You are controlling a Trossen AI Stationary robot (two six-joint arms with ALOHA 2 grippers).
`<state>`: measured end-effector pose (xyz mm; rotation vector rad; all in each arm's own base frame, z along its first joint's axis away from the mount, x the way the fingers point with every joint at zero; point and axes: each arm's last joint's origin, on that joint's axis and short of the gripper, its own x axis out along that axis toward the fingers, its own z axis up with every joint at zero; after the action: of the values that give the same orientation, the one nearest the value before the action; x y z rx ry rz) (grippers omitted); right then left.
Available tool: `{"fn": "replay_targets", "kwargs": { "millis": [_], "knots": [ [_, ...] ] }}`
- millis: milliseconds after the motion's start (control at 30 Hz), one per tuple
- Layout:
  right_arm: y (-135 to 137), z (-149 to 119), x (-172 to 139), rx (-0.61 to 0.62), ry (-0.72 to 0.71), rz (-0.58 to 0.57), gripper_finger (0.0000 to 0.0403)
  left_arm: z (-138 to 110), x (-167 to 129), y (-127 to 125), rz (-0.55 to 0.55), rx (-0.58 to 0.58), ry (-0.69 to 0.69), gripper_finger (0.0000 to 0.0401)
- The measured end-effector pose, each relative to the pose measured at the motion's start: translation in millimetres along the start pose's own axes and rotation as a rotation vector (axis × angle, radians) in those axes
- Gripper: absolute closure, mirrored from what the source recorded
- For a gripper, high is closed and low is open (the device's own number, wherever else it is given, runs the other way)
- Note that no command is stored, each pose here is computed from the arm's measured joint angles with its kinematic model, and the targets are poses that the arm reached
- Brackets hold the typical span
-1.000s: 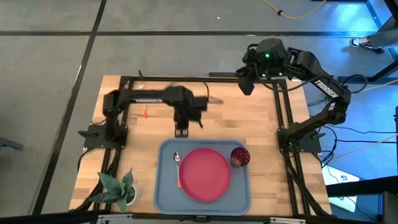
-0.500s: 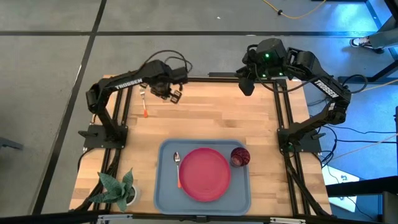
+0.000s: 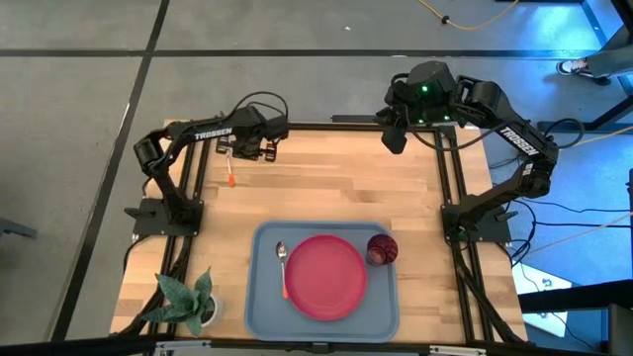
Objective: Pick and place plate/cup/fork/spoon on tray
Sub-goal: Put the orange fork on the blue serving tray to the left of the orange spoon
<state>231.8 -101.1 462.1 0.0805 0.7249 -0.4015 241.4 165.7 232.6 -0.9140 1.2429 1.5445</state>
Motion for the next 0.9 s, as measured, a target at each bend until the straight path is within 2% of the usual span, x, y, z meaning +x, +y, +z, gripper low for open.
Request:
{"fn": "replay_targets", "kwargs": {
  "millis": [200, 600, 700, 900],
  "knots": [
    [0, -1, 0, -0.008, 0.011, 0.001, 0.0313, 1, 28, 4, 0.034, -0.012, -0.016, 0.0357],
    [0, -1, 0, -0.008, 0.010, 0.001, 0.0313, 19, 60, 30, 0.098, -0.124, 0.087, 0.0359],
    [0, -1, 0, -0.007, 0.010, 0.001, 0.0313, 18, 72, 34, 0.089, -0.142, 0.114, 0.0359],
    [0, -1, 0, -0.001, 0.009, 0.001, 0.0313, 20, 86, 30, 0.026, -0.138, 0.071, 0.0359]
  ]
}}
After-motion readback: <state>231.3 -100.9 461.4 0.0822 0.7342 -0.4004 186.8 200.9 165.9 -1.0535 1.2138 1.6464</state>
